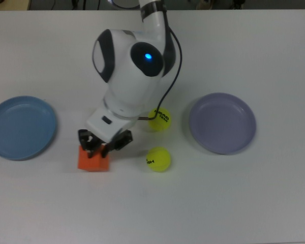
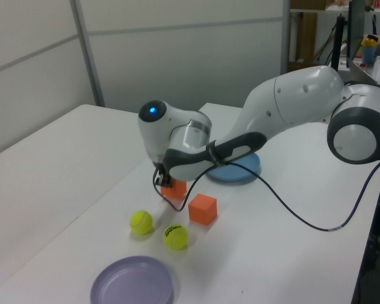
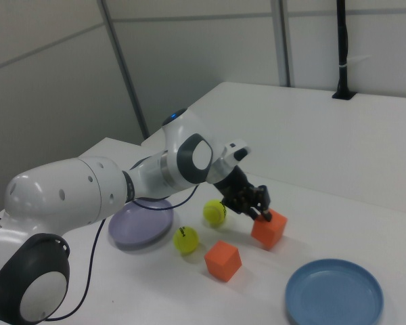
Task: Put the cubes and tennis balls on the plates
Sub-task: 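Carry the orange cube to the blue plate and release it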
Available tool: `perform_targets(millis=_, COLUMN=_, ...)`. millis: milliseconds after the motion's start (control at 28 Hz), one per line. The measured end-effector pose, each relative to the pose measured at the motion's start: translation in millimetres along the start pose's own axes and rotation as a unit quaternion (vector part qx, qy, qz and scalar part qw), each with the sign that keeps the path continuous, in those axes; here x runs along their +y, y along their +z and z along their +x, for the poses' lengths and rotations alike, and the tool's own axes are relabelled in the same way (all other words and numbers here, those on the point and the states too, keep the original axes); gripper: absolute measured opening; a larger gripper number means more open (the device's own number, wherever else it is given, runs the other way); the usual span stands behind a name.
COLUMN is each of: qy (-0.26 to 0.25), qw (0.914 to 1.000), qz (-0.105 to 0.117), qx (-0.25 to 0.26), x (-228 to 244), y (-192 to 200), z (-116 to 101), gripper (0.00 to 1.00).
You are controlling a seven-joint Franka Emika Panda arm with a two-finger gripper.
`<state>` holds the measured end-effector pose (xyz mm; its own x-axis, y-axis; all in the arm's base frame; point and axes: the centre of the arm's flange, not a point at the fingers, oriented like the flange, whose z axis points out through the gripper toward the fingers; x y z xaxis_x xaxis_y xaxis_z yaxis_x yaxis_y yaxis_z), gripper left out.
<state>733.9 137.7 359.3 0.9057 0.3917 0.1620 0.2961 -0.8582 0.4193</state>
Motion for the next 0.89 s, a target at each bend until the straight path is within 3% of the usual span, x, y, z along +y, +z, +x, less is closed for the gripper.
perform_targets(millis=536, qy=0.068, qw=0.9976, qz=-0.015, qx=0.001, x=98, y=-14, z=-19, gripper=0.37)
perform_targets(millis=714, qy=0.096, qw=0.9947, qz=-0.037, qx=-0.006, x=146, y=-17, z=-35, gripper=0.37)
perform_targets(millis=893, qy=0.109, qw=0.9920, qz=-0.052, qx=-0.036, x=182, y=12, z=-60, gripper=0.37)
